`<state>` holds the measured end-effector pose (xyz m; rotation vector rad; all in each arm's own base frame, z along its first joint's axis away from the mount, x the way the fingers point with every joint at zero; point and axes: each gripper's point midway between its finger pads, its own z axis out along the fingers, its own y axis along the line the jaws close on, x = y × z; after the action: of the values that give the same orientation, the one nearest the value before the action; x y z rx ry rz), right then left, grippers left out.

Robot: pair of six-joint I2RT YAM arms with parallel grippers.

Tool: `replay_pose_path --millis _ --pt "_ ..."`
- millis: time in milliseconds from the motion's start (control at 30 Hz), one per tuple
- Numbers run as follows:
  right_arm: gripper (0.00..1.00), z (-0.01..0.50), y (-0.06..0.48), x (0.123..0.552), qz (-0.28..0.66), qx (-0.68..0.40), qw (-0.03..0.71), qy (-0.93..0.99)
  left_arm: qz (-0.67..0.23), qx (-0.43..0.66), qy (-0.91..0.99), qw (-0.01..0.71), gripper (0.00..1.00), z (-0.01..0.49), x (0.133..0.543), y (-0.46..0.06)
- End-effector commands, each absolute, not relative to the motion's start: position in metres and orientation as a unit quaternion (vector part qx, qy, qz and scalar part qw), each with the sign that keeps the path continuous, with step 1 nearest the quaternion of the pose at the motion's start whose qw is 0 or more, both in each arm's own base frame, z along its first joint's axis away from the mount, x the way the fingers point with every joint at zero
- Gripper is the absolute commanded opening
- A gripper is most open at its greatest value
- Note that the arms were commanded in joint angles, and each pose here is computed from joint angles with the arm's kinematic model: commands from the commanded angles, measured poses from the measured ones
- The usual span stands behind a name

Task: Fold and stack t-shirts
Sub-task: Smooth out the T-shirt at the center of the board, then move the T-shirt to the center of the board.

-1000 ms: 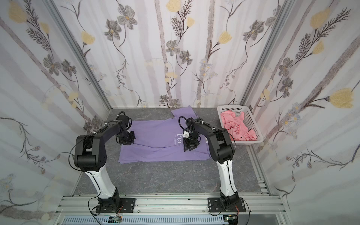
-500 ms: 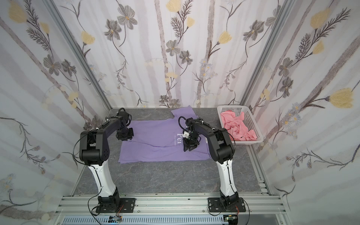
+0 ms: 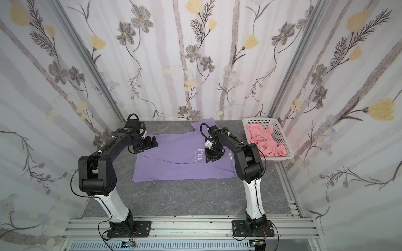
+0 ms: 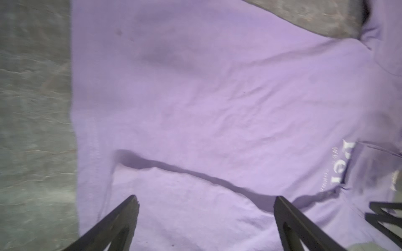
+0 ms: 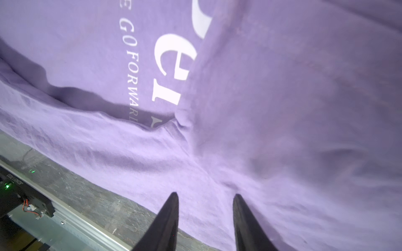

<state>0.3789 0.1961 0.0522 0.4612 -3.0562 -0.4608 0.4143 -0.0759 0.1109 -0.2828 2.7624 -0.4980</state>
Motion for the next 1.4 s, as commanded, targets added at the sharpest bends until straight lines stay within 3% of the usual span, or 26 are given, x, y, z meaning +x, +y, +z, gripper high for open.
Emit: replay_pose_path --millis 0,400,767,1200,1367 --pt "0.41 0.058 0.190 0.384 -0.143 0.146 0.000 -0.979 -0.244 -0.101 0.953 0.151 1.00 0.116 0.404 -0.112" --pt "0.41 0.021 0.182 0.396 -0.154 0.130 0.023 -0.979 -0.223 -0.147 0.959 0.090 1.00 0.049 0.368 -0.132" --pt "0.41 0.002 0.164 0.349 -0.166 0.102 0.067 -0.979 -0.157 -0.169 0.972 0.029 1.00 0.017 0.311 -0.108" --pt "0.42 0.017 0.137 0.279 -0.157 0.049 0.090 -0.982 -0.142 -0.203 0.969 0.013 1.00 0.032 0.242 -0.091" --pt "0.42 0.032 0.140 0.276 -0.177 0.052 0.073 -0.980 -0.156 -0.198 0.966 0.059 1.00 0.058 0.241 -0.089"
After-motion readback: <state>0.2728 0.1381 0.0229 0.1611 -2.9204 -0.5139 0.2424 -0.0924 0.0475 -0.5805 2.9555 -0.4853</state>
